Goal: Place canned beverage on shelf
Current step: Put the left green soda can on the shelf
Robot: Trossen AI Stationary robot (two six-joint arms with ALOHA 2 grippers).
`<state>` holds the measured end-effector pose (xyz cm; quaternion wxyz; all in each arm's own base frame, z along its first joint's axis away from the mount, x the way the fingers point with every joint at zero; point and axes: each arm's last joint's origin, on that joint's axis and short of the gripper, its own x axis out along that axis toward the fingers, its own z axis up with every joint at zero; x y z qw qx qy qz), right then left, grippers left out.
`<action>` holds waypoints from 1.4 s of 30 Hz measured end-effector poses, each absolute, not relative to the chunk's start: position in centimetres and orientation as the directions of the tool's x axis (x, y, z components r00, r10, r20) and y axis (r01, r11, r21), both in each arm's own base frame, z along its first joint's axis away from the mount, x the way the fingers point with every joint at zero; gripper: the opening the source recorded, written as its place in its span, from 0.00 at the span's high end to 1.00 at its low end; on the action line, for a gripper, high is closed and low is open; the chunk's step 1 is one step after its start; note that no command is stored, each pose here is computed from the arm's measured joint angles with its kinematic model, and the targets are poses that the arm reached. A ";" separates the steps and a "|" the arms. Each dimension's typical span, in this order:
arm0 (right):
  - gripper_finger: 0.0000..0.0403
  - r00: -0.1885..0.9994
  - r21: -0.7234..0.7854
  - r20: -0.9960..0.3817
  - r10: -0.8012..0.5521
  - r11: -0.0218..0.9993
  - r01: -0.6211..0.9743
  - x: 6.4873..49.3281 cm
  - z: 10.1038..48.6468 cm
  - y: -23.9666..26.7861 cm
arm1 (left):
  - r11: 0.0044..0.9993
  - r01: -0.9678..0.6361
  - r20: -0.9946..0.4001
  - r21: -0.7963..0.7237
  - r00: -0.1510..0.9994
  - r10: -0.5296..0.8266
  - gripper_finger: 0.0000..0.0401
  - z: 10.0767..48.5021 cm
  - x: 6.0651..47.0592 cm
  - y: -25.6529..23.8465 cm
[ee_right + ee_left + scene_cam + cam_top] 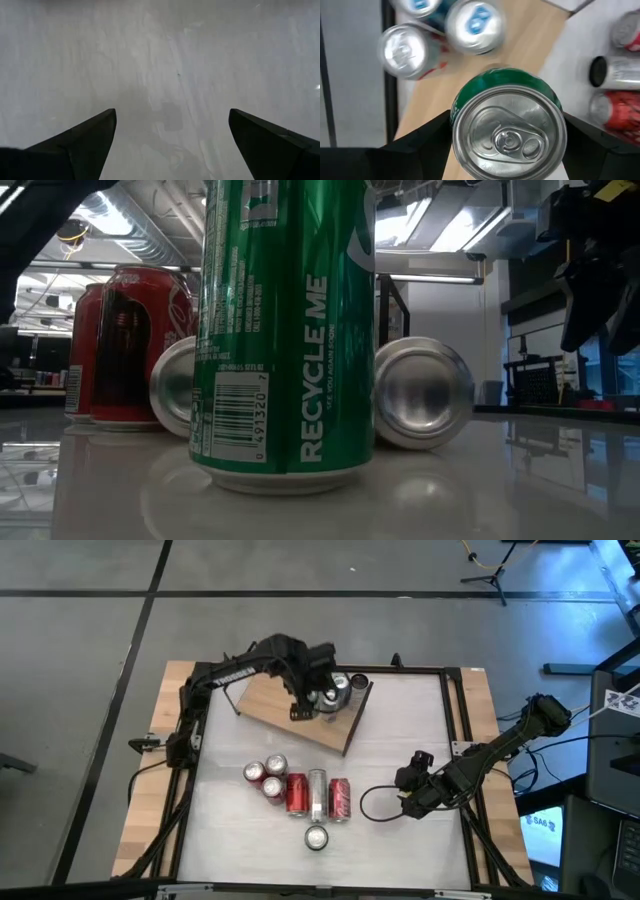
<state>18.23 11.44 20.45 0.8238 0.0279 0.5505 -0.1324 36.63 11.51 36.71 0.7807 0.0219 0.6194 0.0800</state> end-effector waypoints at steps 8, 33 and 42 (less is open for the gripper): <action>0.05 0.358 -0.101 -0.914 -0.188 0.964 0.248 18.2 20.5 11.4 | 0.984 -0.120 -0.976 0.133 0.159 0.152 0.30 35.5 35.3 15.2; 0.05 0.358 -0.100 -0.915 -0.188 0.964 0.248 18.2 20.5 11.4 | 0.984 -0.097 -0.969 0.151 0.182 0.166 0.30 30.6 33.5 23.0; 0.05 0.353 -0.106 -0.916 -0.191 0.963 0.248 18.2 20.4 11.4 | 0.983 -0.091 -0.961 0.157 0.214 0.174 0.30 30.6 32.9 24.4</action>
